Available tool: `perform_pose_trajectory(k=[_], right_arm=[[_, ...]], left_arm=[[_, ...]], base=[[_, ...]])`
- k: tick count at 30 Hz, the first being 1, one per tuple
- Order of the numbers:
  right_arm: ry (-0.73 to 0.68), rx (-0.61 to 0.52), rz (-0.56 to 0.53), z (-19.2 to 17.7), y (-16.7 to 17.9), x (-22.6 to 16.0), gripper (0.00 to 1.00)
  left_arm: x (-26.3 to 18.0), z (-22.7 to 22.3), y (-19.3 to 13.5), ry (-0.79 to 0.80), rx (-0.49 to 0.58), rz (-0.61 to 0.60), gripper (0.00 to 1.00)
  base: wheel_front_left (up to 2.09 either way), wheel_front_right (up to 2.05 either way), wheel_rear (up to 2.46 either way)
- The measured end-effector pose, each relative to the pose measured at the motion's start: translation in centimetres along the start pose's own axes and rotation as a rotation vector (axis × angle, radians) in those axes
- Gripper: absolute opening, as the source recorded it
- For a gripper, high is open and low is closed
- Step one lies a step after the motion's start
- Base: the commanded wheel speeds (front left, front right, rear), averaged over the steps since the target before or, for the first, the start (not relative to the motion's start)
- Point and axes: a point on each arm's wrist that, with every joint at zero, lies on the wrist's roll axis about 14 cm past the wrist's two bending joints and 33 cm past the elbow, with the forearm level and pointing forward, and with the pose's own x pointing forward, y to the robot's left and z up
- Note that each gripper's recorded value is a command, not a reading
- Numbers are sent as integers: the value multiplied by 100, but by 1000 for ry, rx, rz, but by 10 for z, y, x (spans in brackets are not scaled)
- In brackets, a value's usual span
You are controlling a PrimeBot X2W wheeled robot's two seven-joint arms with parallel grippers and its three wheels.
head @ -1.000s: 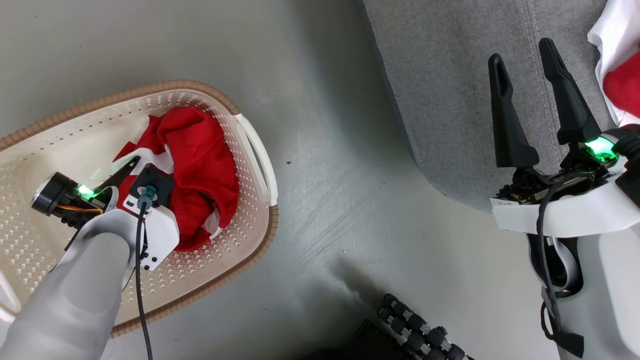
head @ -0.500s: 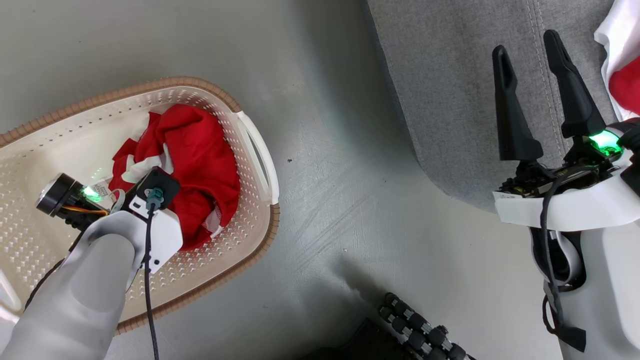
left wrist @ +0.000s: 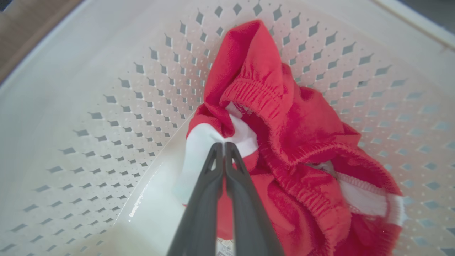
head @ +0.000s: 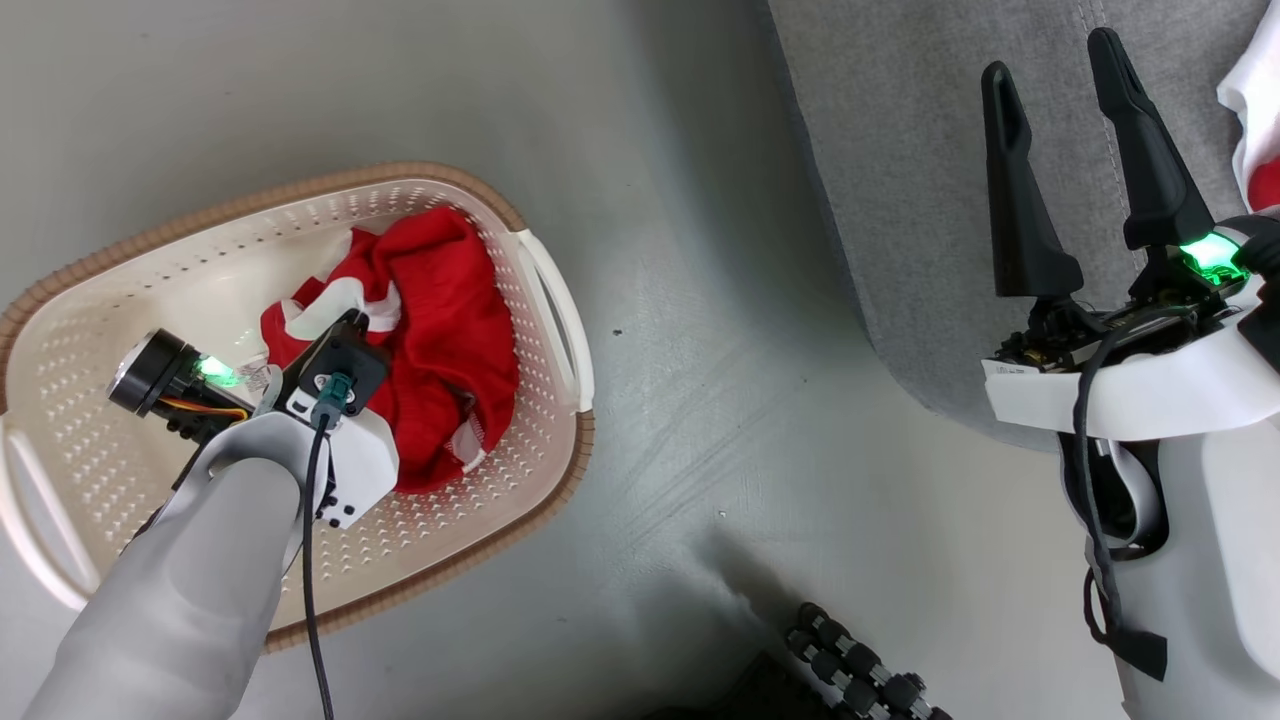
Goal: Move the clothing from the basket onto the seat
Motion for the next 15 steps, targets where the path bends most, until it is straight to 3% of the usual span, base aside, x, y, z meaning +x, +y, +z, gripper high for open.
perform_pose_trajectory(k=[15], right_arm=[[-70, -35, 68, 20, 23, 16, 100]], left_arm=[[-39, 41, 12, -166, -66, 87, 0]], base=[[0, 0, 0]])
